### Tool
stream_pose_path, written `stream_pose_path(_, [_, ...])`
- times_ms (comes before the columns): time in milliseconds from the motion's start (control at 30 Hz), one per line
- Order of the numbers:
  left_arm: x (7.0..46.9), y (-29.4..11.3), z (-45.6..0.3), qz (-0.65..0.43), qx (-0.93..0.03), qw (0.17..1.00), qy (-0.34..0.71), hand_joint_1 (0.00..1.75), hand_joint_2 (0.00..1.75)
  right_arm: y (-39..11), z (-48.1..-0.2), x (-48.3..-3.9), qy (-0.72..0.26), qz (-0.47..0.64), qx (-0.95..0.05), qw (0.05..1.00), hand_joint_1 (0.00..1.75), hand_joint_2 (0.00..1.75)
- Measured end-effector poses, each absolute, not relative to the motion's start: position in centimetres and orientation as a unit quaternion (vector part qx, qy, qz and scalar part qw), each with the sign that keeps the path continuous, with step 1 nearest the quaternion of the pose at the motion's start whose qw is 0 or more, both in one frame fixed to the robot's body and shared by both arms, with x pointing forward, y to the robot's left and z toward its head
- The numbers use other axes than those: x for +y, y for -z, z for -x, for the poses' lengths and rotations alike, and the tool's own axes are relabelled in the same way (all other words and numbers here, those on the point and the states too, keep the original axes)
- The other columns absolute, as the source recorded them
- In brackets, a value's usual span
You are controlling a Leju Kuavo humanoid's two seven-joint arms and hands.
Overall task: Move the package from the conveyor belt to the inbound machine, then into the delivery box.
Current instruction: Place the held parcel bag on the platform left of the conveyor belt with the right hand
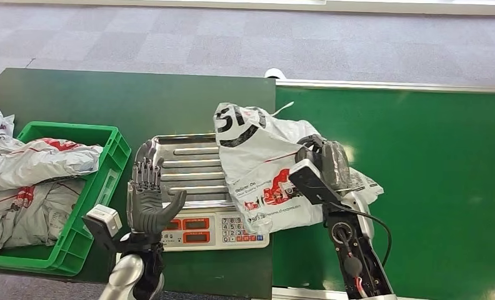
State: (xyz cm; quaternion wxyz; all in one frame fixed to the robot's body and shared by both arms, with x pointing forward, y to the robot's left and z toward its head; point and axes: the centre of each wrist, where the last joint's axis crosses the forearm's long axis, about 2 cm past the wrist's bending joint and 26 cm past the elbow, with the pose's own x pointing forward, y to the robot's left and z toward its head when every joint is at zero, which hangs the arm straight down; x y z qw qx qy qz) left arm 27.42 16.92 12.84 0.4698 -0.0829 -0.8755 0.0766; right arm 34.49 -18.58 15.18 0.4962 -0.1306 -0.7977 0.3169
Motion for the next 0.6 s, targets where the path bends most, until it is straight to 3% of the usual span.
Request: stream_pose_path(600, [20.6, -15.4, -28.4, -0.075, -0.897, 0.414, -0.134, 0.0, 1.75, -15.1, -35.4, -13.5, -0.413, 0.067, -0.777, 0.471, 1.75, 1.75])
